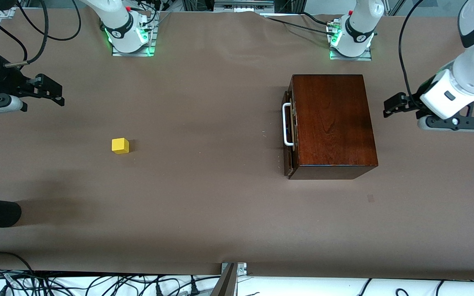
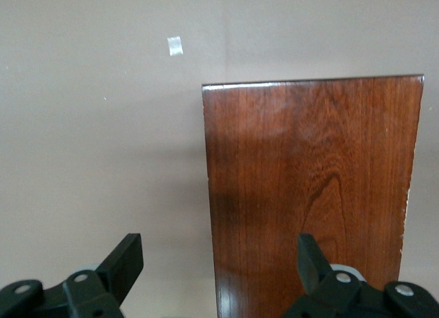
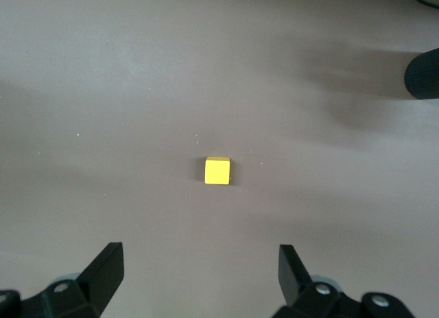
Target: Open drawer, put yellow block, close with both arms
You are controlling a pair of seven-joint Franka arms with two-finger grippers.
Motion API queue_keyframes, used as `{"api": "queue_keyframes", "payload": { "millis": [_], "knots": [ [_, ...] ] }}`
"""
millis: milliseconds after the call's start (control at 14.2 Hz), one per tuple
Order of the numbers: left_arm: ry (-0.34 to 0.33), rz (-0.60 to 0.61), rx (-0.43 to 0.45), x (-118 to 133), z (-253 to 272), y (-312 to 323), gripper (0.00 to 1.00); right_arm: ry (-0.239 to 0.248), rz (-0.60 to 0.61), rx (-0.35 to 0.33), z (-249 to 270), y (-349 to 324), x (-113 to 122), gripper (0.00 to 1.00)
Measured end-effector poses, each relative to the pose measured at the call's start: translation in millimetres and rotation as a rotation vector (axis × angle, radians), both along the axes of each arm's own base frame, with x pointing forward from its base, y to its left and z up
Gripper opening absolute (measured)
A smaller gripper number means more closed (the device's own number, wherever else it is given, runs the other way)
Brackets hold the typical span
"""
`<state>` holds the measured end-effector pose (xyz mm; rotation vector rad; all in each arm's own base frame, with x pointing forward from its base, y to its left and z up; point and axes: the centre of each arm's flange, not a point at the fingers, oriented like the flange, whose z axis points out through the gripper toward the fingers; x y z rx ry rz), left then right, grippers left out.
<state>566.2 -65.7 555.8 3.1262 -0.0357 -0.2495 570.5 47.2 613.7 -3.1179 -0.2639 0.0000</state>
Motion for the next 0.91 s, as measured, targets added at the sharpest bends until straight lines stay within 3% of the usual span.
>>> {"api": "queue_keyframes", "payload": {
  "millis": [491, 912],
  "knots": [
    [0.015, -0.064, -0.001, -8.8, -5.1, -60.3, 1.0, 0.0, -0.001, 0.0, -0.1, -0.1, 0.1, 1.0],
    [-0.007, 0.028, -0.013, 1.5, -70.9, -173.7, 1.0, 0.0, -0.001, 0.0, -0.2, -0.3, 0.2, 1.0]
  ]
}}
